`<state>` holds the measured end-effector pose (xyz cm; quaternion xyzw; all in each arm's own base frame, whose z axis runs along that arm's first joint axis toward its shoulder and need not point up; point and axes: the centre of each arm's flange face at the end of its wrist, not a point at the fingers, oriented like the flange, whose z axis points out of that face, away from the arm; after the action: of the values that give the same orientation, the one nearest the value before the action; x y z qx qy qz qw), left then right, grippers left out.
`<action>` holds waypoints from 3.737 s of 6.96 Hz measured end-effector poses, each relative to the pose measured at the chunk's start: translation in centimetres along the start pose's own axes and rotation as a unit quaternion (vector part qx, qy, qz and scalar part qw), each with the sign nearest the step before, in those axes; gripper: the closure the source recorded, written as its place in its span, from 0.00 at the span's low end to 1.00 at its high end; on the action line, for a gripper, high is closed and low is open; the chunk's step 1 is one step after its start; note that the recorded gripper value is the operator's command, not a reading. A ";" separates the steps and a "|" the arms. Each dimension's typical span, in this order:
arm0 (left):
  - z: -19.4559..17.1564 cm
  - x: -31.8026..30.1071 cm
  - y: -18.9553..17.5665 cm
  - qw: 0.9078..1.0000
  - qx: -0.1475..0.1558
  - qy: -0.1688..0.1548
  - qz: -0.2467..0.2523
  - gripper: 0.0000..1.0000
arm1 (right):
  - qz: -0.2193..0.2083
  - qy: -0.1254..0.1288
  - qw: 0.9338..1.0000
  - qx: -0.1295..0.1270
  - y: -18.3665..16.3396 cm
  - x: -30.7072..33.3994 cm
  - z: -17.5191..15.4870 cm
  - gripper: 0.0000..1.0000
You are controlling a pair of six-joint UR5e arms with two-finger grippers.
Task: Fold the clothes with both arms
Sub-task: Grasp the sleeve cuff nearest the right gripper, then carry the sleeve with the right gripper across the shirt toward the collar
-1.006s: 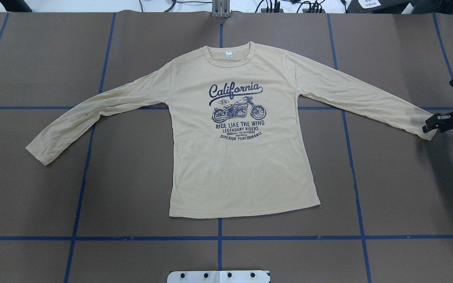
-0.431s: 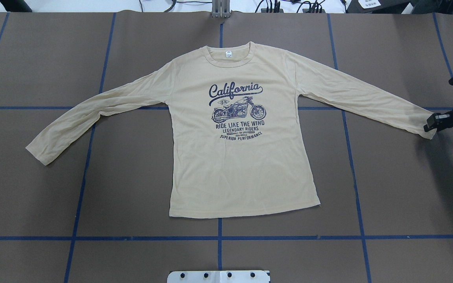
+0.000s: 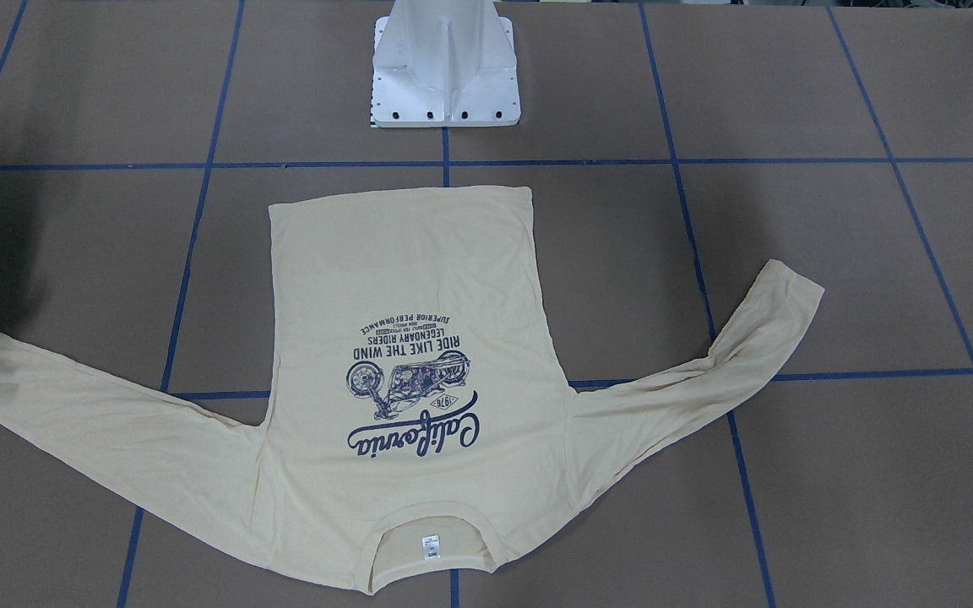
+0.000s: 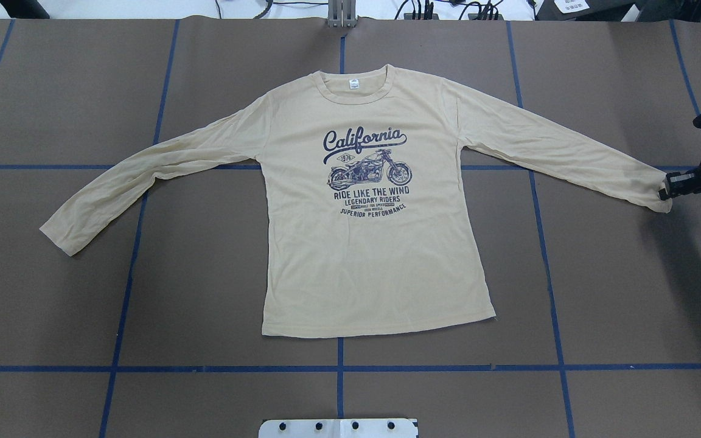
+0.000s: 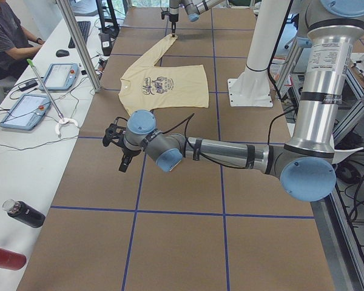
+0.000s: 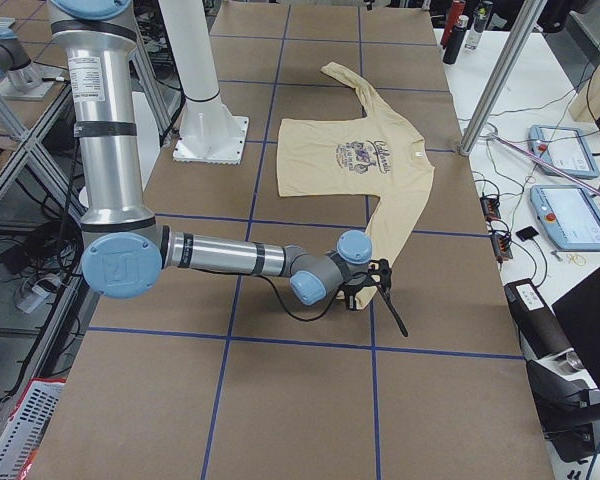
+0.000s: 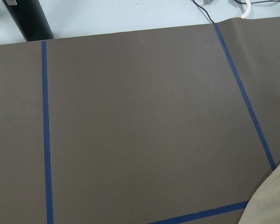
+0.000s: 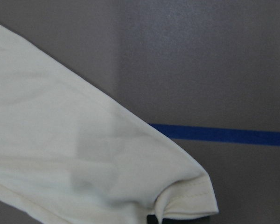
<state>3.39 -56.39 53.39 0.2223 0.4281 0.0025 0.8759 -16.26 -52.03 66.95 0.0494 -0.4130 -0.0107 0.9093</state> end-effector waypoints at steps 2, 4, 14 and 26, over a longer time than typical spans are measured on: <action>0.0 0.0 0.0 1.000 -0.001 0.000 -0.001 0.00 | -0.001 -0.018 1.000 0.016 -1.2 -1.1 -2.2 1.00; 0.1 -0.1 0.1 1.000 -0.002 0.000 -0.002 0.00 | 0.017 -0.079 0.996 0.027 -3.7 -4.0 -6.7 1.00; 0.6 -0.8 0.4 1.000 -0.008 -0.003 -0.007 0.00 | 0.053 -0.226 0.970 0.074 -18.6 -45.9 -16.9 1.00; 1.4 -1.7 0.7 1.000 -0.016 -0.008 -0.015 0.00 | 0.069 -0.196 0.969 0.131 -10.2 -68.5 -4.5 0.70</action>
<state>3.49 -56.64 55.72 0.2014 0.4248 -0.0057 0.8826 -57.70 -57.67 11.63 0.1366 -0.5833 0.0972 0.7947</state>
